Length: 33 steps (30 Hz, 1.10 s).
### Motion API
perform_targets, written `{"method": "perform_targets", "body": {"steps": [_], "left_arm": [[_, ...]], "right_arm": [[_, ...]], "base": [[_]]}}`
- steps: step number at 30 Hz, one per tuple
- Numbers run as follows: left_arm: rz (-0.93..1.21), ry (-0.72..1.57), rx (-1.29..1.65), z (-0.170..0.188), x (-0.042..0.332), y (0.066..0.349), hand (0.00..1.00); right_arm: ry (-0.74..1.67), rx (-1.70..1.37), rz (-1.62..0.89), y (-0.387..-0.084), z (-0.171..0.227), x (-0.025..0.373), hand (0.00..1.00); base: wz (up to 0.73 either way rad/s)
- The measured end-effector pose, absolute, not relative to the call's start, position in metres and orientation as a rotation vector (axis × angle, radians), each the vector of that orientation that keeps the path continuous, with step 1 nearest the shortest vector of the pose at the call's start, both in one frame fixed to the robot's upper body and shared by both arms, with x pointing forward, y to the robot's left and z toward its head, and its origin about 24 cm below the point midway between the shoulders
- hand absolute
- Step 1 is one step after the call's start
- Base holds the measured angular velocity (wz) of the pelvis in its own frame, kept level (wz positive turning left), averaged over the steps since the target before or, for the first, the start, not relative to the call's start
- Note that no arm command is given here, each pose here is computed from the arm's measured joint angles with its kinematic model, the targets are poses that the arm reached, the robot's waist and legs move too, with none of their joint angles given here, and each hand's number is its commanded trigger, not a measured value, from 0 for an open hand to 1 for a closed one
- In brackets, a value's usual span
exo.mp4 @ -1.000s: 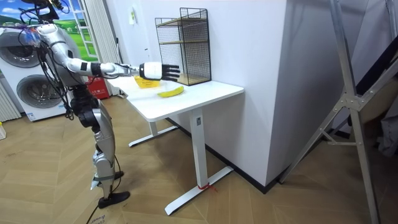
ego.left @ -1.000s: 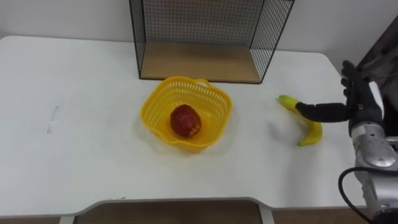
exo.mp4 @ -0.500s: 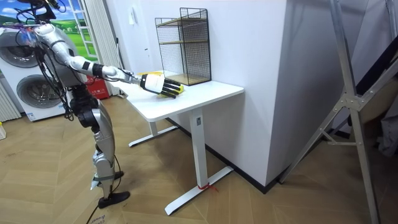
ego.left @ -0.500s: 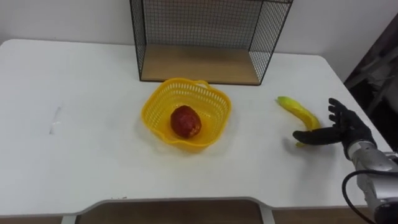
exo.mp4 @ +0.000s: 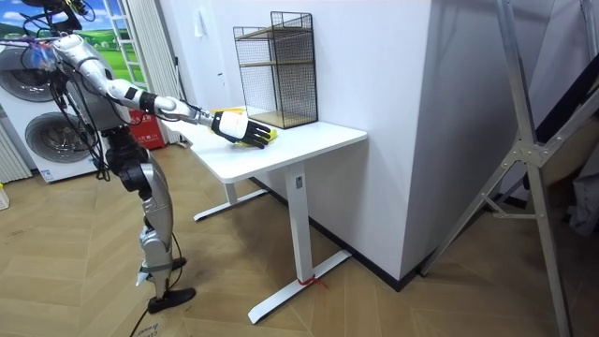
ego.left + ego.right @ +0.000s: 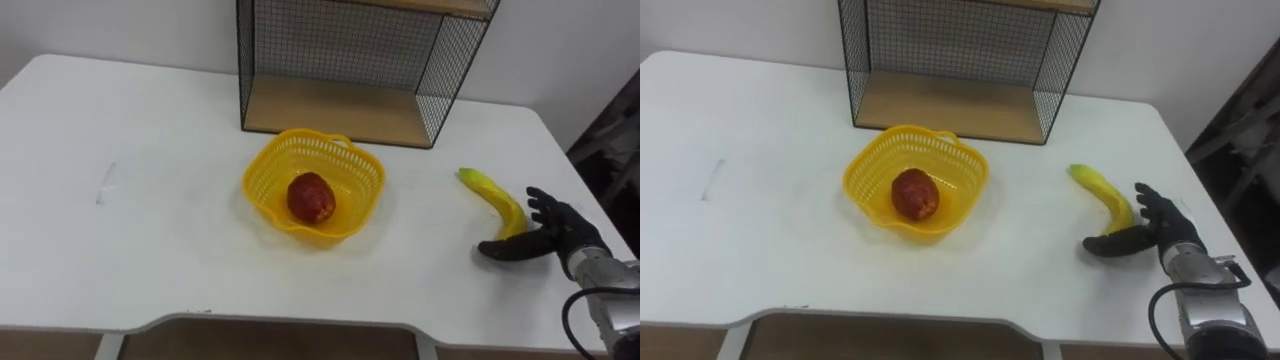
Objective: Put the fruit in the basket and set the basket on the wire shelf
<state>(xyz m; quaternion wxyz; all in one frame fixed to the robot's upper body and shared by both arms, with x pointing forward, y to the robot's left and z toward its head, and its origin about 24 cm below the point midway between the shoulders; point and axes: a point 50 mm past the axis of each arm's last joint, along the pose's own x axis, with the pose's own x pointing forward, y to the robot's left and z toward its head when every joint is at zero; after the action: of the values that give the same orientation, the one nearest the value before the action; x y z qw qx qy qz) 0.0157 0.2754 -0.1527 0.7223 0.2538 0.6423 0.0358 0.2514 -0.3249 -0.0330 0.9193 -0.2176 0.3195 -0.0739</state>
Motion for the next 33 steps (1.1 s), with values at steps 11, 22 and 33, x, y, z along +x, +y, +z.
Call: {"method": "perform_targets", "body": {"steps": [11, 22, 33], "left_arm": [[0.072, 1.420, 0.559, -0.1531, 0.0162, 0.2747, 0.00], [0.064, 1.457, 0.555, -0.1557, 0.0128, 0.2739, 0.00], [0.063, 1.442, 0.557, -0.1555, 0.0164, 0.2737, 0.00]], "right_arm": [[0.688, -0.533, -0.116, -0.3281, -0.0331, 0.2496, 0.00], [0.721, -0.556, -0.142, -0.3305, -0.0378, 0.2443, 0.00], [0.716, -0.560, -0.191, -0.3262, -0.0413, 0.2441, 1.00]], "base": [[0.00], [0.01], [0.00]]}}
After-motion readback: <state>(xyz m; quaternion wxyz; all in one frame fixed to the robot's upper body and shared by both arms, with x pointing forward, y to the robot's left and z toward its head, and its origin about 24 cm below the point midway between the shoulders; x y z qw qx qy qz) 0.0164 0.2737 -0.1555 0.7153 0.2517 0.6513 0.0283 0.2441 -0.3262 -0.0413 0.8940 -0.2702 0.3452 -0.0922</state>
